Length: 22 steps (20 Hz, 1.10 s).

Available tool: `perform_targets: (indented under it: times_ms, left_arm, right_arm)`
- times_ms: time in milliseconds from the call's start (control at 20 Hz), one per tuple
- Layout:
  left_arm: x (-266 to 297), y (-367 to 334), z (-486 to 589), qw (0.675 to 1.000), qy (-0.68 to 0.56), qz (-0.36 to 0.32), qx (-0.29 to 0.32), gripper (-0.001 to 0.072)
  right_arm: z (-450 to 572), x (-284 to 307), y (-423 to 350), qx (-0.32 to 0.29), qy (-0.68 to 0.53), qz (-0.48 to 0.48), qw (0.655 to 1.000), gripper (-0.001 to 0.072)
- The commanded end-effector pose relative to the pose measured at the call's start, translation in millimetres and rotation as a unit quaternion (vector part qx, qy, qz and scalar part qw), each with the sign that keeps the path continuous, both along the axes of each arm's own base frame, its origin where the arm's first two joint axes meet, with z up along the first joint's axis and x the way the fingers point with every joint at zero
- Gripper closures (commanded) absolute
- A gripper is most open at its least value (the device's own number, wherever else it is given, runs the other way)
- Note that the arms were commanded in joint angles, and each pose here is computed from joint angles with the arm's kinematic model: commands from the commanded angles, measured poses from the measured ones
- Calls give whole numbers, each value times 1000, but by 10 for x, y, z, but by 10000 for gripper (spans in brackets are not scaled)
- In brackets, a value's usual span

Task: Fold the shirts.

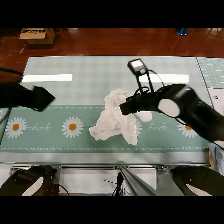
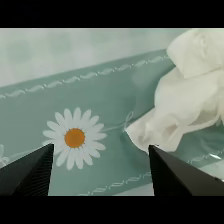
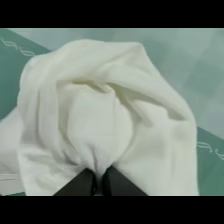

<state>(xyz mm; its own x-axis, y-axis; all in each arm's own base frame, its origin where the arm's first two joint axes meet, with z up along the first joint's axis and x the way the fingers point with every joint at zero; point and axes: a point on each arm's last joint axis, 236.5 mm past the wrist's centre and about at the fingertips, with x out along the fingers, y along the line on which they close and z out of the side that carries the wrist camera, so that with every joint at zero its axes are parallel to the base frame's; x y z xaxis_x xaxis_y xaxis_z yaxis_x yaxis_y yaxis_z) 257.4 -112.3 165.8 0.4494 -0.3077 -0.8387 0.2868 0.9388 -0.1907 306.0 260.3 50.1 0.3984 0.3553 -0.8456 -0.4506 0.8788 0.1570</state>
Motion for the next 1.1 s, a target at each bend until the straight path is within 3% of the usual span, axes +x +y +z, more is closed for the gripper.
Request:
perform_targets:
  times_ms: [0, 50, 100, 250, 500, 750, 800, 950, 1050]
  left_arm:
    - [-159, -300, -677, 995, 80, -17, -54, -13]
    - [-224, -348, -847, 993, 99, -30, -58, -13]
    - [-283, -337, -1019, 991, 121, -29, -54, -13]
    - [-447, -369, -1359, 984, 167, -32, -59, -13]
    - [-663, -674, -1845, 964, 217, -7, -151, -13]
    - [-680, -817, -2177, 934, 249, 48, -253, 6]
    - [-619, -806, -2219, 931, 249, 57, -259, 7]
    - [-540, -766, -2454, 926, 267, 81, -253, 114]
    - [-605, -765, -2635, 920, 297, 80, -244, 114]
  right_arm:
    - [-332, 54, -76, -60, 6, 13, 998, 431]
    - [-242, 88, -143, -68, -9, 13, 998, 256]
    - [-95, 148, -269, -81, -29, 7, 996, 178]
    - [450, 387, -964, -128, -98, -49, 986, 175]
    - [722, 346, -2316, -165, -74, -177, 967, 174]
    - [551, 265, -2862, -85, -15, -246, 966, 174]
    - [521, 247, -2923, -71, -8, -257, 964, 176]
    - [450, 201, -3064, -52, 5, -280, 959, 180]
    - [440, 189, -3102, -54, 6, -284, 957, 181]
